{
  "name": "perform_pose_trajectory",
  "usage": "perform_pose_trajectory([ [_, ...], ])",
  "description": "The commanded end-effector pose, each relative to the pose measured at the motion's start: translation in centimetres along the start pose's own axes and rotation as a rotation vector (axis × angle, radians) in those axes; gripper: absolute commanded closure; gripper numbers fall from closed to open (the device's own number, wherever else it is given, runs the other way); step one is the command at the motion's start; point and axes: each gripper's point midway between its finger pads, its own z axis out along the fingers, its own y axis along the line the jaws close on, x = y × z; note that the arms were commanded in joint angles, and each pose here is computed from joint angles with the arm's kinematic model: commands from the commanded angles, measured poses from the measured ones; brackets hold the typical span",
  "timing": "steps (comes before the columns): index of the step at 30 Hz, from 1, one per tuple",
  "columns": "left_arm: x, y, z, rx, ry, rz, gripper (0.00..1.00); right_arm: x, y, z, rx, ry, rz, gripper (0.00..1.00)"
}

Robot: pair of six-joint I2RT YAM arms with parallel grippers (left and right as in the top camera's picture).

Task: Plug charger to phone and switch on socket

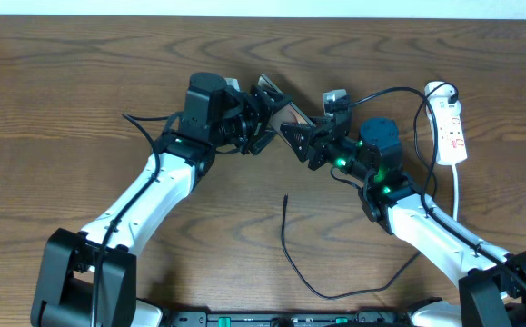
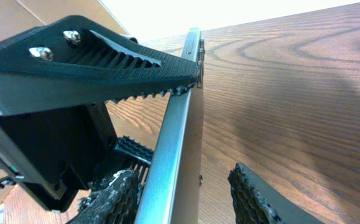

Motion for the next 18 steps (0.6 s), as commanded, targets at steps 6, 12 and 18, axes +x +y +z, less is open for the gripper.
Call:
perform_pose_trajectory([
  [6, 0.48, -1.29, -0.36, 0.038, 0.002, 0.019, 0.93, -0.21, 0.11, 0.23, 0.002, -0.001, -0.013, 0.68],
  [12, 0.36, -1.28, -0.36, 0.037, -0.005, 0.020, 0.92, -0.21, 0.11, 0.23, 0.002, -0.001, -0.013, 0.79],
  [18, 0.36, -1.27, -0.36, 0.037, -0.005, 0.019, 0.74, -0.19, 0.18, 0.23, -0.002, 0.001, -0.009, 0.86],
])
